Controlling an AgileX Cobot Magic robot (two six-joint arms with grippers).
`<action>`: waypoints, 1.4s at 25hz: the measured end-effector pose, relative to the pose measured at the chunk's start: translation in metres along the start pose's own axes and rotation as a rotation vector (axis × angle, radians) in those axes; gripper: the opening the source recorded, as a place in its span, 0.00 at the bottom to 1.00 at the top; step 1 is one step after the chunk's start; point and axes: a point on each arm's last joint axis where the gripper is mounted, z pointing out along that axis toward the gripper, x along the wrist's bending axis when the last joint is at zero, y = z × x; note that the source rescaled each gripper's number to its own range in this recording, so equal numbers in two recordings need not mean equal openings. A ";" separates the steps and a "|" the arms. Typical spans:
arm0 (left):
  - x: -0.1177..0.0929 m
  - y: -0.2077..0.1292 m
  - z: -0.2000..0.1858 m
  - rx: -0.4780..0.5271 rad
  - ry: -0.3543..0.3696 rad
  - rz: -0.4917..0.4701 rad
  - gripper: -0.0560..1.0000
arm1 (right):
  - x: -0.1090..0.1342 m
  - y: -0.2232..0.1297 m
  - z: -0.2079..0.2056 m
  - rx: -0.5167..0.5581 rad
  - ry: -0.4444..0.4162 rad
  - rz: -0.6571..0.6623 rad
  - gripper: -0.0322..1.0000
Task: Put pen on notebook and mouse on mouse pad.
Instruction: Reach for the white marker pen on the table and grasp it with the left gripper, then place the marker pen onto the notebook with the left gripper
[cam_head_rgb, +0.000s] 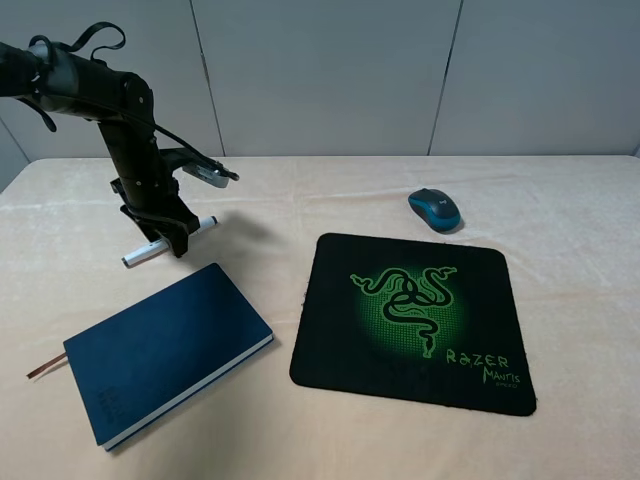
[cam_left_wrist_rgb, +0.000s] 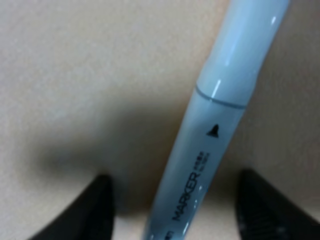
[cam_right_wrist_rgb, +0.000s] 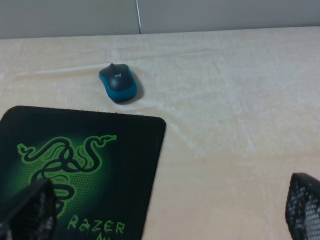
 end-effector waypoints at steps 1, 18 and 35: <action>0.000 0.000 0.000 0.000 0.000 0.000 0.41 | 0.000 0.000 0.000 0.000 0.000 0.000 1.00; 0.000 0.000 0.000 -0.001 0.000 0.000 0.05 | 0.000 0.000 0.000 0.000 0.000 0.000 1.00; 0.002 0.001 -0.044 0.071 -0.020 -0.069 0.05 | 0.000 0.000 0.000 0.000 0.000 0.000 1.00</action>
